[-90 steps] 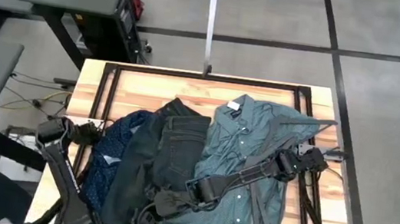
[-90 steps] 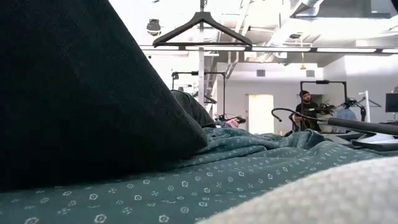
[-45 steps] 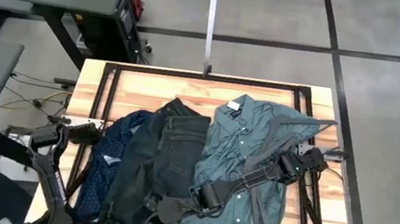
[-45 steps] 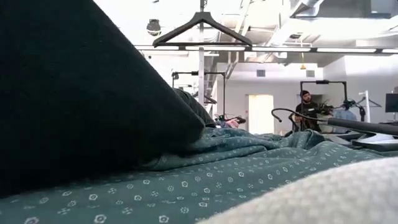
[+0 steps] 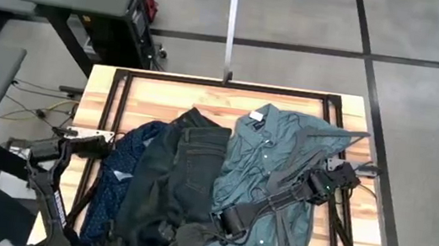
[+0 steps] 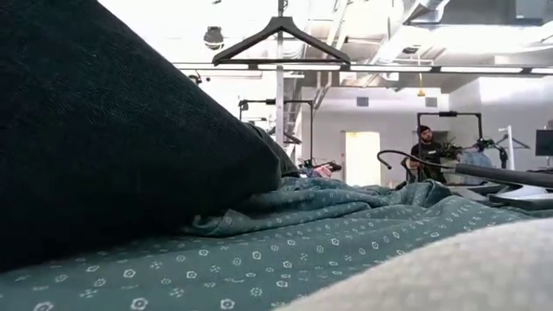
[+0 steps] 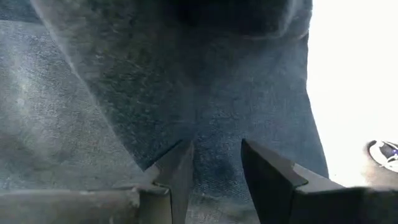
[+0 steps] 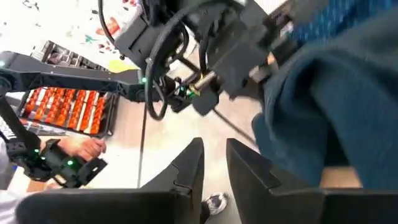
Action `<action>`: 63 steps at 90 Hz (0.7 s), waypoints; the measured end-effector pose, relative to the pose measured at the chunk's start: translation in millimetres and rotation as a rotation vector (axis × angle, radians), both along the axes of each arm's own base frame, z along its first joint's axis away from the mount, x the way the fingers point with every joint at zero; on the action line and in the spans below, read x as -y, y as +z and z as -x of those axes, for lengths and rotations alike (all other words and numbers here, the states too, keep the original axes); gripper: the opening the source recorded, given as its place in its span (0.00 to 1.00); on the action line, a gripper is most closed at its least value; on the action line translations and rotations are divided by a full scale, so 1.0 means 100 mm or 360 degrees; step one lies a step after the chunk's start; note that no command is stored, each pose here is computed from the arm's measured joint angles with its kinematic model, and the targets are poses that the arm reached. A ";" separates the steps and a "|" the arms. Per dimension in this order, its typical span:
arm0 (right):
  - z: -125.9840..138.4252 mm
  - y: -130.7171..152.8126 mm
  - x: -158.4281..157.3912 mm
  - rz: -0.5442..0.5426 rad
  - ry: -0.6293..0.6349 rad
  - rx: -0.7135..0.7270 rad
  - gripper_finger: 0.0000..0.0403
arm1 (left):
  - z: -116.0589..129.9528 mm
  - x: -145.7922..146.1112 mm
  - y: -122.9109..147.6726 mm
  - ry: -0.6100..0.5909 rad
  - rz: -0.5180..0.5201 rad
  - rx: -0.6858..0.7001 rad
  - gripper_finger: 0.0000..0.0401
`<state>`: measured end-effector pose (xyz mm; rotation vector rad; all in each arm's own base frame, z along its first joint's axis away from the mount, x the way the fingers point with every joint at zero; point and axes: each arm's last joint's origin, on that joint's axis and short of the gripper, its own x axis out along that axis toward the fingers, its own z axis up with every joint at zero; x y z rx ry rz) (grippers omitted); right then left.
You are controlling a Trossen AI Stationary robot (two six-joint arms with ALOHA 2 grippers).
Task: Hang clothes
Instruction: Hang the black pants on the rack
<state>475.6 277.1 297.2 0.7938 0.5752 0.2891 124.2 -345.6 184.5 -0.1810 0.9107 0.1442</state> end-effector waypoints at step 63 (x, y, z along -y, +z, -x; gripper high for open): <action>0.71 -1.05 -1.05 0.0461 -0.0118 -0.0416 0.55 | -0.03 0.12 0.61 -0.0082 0.0212 0.0040 0.30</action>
